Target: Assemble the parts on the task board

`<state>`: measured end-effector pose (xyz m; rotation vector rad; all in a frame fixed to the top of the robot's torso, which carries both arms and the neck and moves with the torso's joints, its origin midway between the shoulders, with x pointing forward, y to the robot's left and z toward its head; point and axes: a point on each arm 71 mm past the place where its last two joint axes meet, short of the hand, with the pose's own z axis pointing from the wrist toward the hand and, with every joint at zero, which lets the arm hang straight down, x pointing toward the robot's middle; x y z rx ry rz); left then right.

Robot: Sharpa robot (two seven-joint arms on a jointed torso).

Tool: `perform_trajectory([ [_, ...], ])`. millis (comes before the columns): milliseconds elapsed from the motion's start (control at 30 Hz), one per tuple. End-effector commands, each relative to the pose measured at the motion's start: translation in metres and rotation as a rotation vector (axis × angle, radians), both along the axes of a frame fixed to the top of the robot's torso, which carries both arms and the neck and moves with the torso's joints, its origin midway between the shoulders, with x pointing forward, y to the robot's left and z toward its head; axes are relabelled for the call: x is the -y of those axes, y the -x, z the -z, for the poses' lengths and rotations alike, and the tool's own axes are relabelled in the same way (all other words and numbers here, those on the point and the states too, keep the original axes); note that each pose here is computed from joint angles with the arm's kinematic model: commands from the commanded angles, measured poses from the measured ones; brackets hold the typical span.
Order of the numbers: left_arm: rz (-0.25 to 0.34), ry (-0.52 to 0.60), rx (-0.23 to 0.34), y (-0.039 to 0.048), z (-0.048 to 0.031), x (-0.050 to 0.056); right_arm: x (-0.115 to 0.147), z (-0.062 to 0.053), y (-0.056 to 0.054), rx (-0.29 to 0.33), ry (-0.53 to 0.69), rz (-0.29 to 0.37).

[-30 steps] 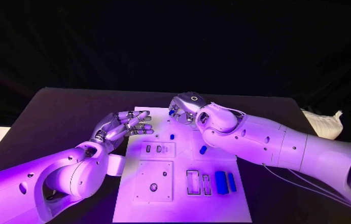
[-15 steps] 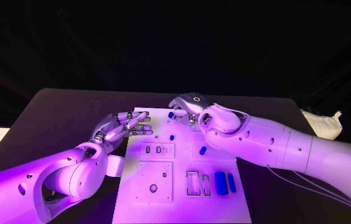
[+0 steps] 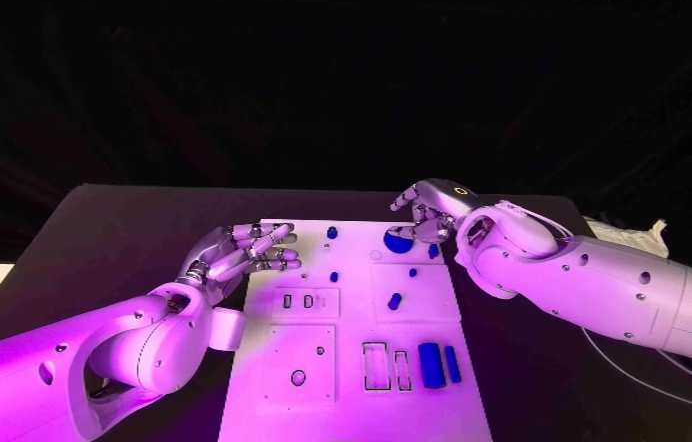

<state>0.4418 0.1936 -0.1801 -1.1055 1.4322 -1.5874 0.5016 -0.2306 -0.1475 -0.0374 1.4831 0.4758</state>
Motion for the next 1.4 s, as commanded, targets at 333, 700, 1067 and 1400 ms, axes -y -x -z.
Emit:
perform_trajectory([
  [333,0.022,0.016,0.007,0.0006,-0.0016,0.001,0.015,0.015,-0.005,-0.139,0.084,0.044],
  [700,0.025,0.017,0.006,0.001,-0.0017,0.002,0.003,0.019,-0.011,-0.122,0.124,0.033],
  [1067,0.026,0.016,0.004,0.0011,-0.0016,0.002,-0.005,0.023,-0.013,-0.134,0.145,0.022],
  [1400,0.029,0.016,0.002,0.0013,-0.0015,0.003,-0.006,0.028,-0.015,-0.165,0.169,0.018],
])
